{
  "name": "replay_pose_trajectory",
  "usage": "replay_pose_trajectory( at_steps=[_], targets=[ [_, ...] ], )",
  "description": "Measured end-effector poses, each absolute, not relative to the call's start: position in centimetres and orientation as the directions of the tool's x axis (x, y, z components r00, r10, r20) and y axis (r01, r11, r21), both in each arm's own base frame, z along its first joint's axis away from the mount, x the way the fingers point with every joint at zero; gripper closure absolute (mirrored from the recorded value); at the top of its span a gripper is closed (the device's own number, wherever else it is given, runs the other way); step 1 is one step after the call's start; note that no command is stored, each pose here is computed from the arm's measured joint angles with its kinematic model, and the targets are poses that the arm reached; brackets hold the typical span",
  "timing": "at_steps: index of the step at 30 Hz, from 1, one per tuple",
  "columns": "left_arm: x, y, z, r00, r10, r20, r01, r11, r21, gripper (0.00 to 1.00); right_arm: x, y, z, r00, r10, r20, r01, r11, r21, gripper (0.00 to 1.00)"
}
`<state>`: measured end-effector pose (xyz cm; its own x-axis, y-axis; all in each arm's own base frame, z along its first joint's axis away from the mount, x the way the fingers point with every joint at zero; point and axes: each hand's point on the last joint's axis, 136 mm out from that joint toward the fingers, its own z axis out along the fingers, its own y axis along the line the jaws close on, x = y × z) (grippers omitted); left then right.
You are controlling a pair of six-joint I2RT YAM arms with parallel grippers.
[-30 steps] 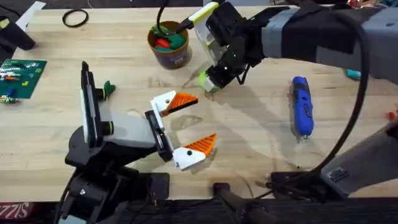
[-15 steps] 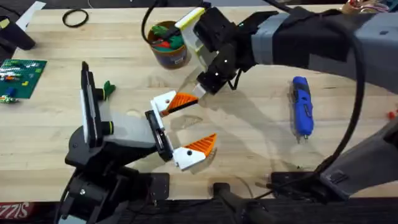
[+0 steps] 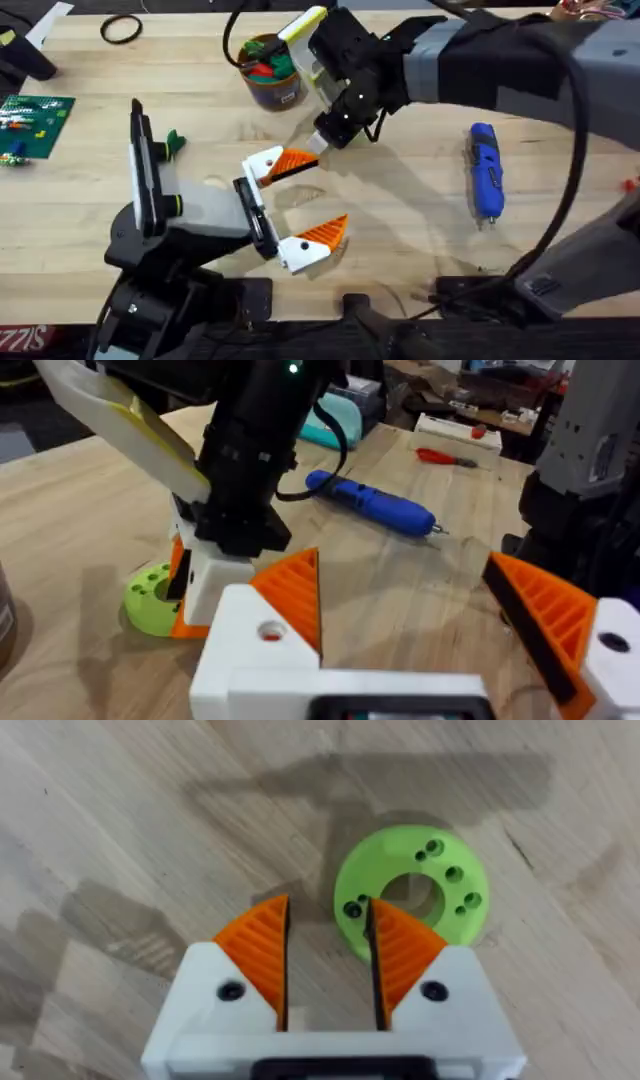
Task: Pick up the gripper from the table and insert it into the empty holder that is missing its gripper. Then pick up a screw, insert it into the mounting hole, and use the screwdriver to tighten it. Finally, clean up the table by picking up the vegetable and placing it into the bucket.
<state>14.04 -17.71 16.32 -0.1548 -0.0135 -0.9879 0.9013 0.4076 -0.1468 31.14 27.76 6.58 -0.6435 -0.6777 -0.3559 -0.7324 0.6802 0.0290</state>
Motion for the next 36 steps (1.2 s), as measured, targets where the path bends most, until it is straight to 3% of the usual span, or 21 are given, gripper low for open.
replay_pose_trajectory(
  at_steps=[21,24,28,36],
  targets=[
    [14.0,-17.7,16.3,-0.155,-0.013,-0.988,0.901,0.408,-0.147,0.015,31.5,27.8,5.6,-0.648,-0.681,-0.341,-0.73,0.684,0.02,0.587],
    [14.0,-17.7,16.3,-0.154,-0.014,-0.988,0.901,0.408,-0.146,0.014,31.6,27.8,5.7,-0.647,-0.681,-0.344,-0.729,0.685,0.015,0.714],
    [14.0,-17.7,16.3,-0.155,-0.013,-0.988,0.901,0.408,-0.147,0.014,31.6,27.7,5.6,-0.648,-0.681,-0.34,-0.728,0.686,0.013,0.978],
    [14.0,-17.7,16.3,-0.155,-0.014,-0.988,0.901,0.408,-0.147,0.014,31.6,27.7,5.6,-0.649,-0.681,-0.34,-0.727,0.686,0.014,0.997]
  ],
)
